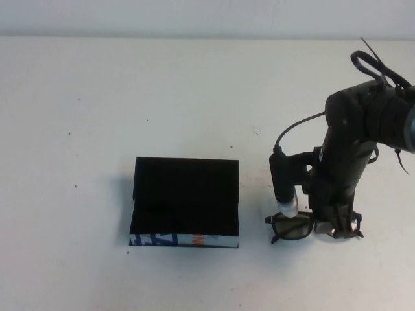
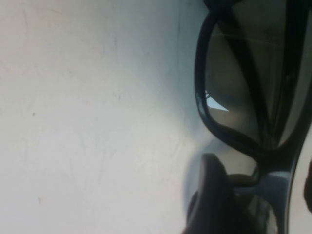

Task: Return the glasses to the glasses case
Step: Pick up the glasses from the table

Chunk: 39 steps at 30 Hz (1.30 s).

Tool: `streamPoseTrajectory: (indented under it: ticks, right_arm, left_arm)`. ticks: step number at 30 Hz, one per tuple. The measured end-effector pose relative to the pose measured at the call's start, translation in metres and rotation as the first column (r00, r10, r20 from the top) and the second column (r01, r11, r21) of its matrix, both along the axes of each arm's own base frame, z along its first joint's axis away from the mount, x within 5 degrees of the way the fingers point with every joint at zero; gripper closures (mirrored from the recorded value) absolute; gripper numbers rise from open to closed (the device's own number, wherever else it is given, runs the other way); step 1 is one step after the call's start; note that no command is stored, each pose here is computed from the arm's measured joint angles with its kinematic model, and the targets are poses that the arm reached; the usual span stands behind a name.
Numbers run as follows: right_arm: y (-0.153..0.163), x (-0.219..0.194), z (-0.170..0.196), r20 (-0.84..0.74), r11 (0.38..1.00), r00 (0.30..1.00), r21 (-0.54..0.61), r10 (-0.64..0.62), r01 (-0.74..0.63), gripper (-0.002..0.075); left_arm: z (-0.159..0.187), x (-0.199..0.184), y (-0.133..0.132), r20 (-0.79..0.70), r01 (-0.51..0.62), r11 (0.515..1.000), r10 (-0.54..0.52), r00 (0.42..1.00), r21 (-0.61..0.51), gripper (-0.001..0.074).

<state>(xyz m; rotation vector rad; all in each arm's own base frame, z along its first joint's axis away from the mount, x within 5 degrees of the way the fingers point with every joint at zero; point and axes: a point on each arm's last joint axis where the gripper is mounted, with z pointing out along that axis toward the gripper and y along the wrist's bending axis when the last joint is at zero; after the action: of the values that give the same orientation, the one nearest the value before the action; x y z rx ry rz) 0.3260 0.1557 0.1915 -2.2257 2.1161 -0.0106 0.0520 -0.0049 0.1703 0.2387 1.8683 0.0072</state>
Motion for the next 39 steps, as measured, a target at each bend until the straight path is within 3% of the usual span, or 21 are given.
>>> streamPoseTrajectory:
  ticks: [9,21,34,39]
  right_arm:
    - [0.0005,-0.0002,0.0000,-0.004,1.000,1.000,0.008,-0.006,0.006,0.0389]
    - [0.0010,-0.0016,0.0000,-0.019,1.000,1.000,0.015,-0.012,0.012,0.0509]
    - [0.0007,-0.0023,0.0000,-0.027,1.000,1.000,0.011,-0.011,0.012,0.0535]
    - [0.0002,-0.0034,-0.0001,-0.040,1.000,0.999,0.005,-0.011,0.011,0.0596]
  left_arm:
    - [0.0000,0.0000,0.0000,0.000,0.000,1.000,0.000,1.000,0.000,0.0735]
    - [0.0000,0.0000,0.0000,0.000,0.000,1.000,0.000,1.000,0.001,0.0735]
    - [0.0000,0.0000,0.0000,0.000,0.000,1.000,0.000,1.000,0.001,0.0735]
    - [0.0000,0.0000,0.0000,0.000,0.000,1.000,0.000,1.000,0.001,0.0735]
